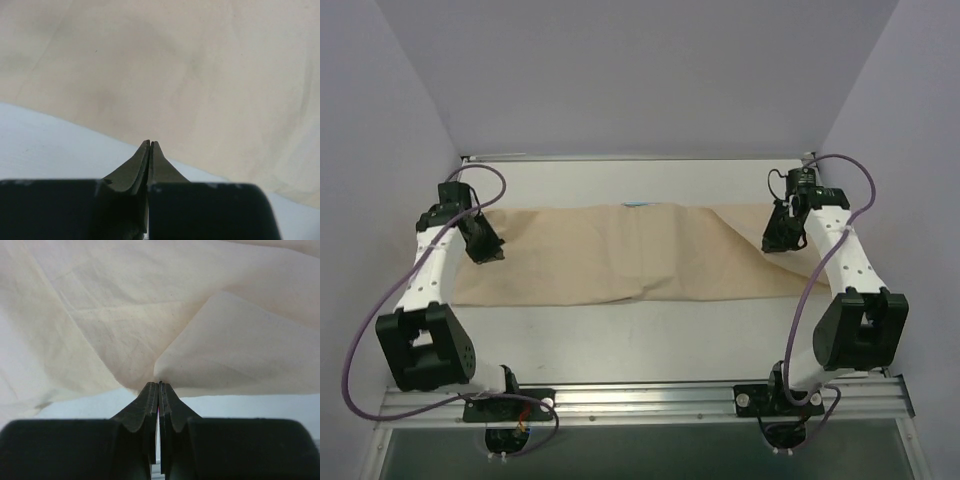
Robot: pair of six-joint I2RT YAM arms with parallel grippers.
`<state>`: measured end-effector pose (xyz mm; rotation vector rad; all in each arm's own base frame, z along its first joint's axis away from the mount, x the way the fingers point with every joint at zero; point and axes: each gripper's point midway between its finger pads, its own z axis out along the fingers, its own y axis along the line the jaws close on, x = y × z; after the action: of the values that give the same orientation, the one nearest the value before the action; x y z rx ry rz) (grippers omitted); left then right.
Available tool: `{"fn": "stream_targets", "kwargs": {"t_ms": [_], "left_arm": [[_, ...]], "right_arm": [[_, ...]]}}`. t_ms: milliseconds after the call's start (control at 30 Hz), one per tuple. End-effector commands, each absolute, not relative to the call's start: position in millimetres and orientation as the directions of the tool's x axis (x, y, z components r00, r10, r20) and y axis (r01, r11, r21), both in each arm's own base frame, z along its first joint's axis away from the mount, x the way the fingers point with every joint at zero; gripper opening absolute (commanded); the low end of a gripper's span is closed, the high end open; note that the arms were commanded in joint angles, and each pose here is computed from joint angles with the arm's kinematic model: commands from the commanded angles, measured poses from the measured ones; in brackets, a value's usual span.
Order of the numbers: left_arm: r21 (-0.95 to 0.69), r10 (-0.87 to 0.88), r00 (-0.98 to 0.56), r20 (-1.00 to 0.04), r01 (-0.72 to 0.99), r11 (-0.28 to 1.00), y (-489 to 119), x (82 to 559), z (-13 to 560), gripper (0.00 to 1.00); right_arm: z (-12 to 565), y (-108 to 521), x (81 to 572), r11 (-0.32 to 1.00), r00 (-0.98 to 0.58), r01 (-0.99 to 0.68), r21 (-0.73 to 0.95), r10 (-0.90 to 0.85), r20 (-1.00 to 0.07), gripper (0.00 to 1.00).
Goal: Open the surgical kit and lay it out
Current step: Open the surgical kit at the center of the board.
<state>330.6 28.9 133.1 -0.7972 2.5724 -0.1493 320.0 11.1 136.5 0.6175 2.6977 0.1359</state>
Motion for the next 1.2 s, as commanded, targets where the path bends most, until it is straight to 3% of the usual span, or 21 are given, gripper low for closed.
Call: {"fn": "stream_targets", "kwargs": {"t_ms": [0,167,200,267,367,400,500,600,767,933,1167], "left_arm": [[-0.332,-0.579,-0.616,-0.535,-0.477,0.814,28.8,308.2,192.4,0.02],[-0.271,-0.536,-0.567,-0.626,-0.486,0.831,32.9,256.4,213.4,0.02],[-0.255,-0.528,-0.567,-0.633,-0.492,0.833,33.8,252.6,212.8,0.02],[-0.229,-0.507,-0.574,-0.643,-0.487,0.843,33.4,252.1,217.2,0.06],[-0.249,-0.487,-0.575,-0.658,-0.444,0.861,30.1,268.6,241.0,0.32],[-0.266,-0.477,-0.564,-0.675,-0.416,0.869,28.0,276.7,247.7,0.48],[-0.345,-0.462,-0.572,-0.678,-0.306,0.887,10.9,303.1,249.3,0.74],[-0.45,-0.491,-0.648,-0.582,-0.246,0.858,-15.7,324.0,221.7,0.74],[-0.536,-0.478,-0.739,-0.475,-0.188,0.823,-57.6,358.6,173.5,0.82],[-0.621,-0.453,-0.786,-0.42,-0.115,0.776,-109.7,387.2,168.1,0.83],[-0.736,-0.522,-0.786,-0.332,-0.13,0.664,-175.0,446.8,159.8,0.9]], "right_arm": [[158.4,6.7,275.4,0.905,-0.846,0.402,0.14,0.426,-0.321,0.0],[191.6,-5.9,220.6,0.901,-0.811,0.417,0.119,0.428,-0.4,0.0],[205.6,-8.9,207.9,0.899,-0.784,0.417,0.133,0.43,-0.448,0.0],[213.8,-5.6,181.6,0.891,-0.774,0.43,0.146,0.447,-0.448,0.0],[217.3,9.8,146.8,0.879,-0.768,0.424,0.216,0.476,-0.429,0.0],[220.3,21.4,143.0,0.872,-0.763,0.404,0.278,0.488,-0.423,0.0],[221.9,37.8,122.1,0.838,-0.709,0.381,0.39,0.536,-0.459,0.0],[202.7,36.9,115.2,0.857,-0.745,0.372,0.356,0.504,-0.437,0.0],[203.5,32.9,103.2,0.867,-0.705,0.347,0.358,0.493,-0.51,0.0],[191.0,44.0,89.6,0.863,-0.706,0.296,0.409,0.486,-0.515,0.0],[206.9,50.4,84.8,0.905,-0.702,0.14,0.402,0.377,-0.604,0.0]]}}
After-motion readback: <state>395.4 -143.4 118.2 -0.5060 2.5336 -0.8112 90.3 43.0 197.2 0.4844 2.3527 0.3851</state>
